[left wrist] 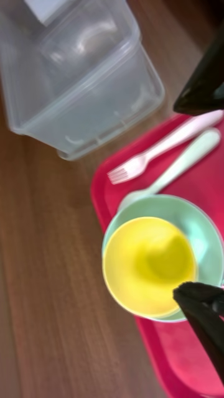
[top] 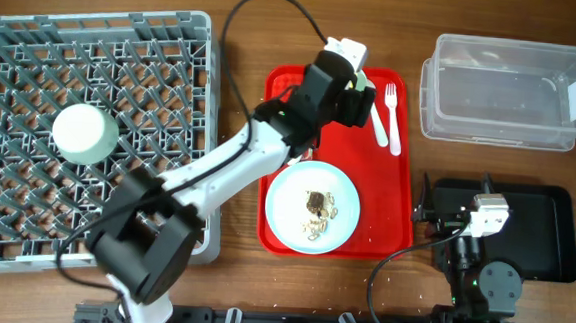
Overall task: Sort waste into correct bins and load items into the dishwasher rack
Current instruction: 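Reach the left gripper to the yellow cup and grasp it, then carry the yellow cup to the rack's back corner and release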
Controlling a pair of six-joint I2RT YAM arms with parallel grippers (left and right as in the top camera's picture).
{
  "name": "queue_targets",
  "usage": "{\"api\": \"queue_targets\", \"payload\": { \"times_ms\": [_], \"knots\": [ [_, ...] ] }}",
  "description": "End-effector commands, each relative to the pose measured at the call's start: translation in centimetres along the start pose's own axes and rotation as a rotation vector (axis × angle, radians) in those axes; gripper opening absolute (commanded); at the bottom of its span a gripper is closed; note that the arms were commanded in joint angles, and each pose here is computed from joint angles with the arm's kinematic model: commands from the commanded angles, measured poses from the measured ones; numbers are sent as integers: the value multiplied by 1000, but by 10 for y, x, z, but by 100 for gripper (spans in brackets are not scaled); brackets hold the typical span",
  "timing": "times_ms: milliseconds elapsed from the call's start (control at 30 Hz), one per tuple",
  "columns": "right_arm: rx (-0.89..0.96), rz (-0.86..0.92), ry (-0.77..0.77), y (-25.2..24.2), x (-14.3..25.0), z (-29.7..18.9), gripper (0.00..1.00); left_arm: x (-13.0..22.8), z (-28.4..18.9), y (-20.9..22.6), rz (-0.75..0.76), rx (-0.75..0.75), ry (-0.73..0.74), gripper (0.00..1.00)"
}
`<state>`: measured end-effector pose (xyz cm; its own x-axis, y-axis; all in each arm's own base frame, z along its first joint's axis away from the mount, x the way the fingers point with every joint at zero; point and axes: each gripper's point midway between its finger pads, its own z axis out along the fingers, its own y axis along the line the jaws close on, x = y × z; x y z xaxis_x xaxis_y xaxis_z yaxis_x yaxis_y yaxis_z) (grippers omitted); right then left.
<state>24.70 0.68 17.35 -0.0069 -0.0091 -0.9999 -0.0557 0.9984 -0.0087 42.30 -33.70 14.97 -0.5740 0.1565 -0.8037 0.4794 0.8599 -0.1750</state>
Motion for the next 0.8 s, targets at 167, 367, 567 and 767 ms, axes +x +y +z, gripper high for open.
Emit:
{"api": "queue_targets", "payload": {
  "times_ms": [167,367,567,767],
  "knots": [
    [11,-11,-8,-2,-2,0,100,36,48,2,358,29,34,76],
    [11,-11,-8,-2,-2,0,100,50,60,8,355,24,57,45],
    [11,-11,-7,-2,-1,0,100,40,59,5,293,26,18,8],
    [11,-11,-8,-2,-2,0,100,-22,21,-3,123,44,-135,4]
  ]
}}
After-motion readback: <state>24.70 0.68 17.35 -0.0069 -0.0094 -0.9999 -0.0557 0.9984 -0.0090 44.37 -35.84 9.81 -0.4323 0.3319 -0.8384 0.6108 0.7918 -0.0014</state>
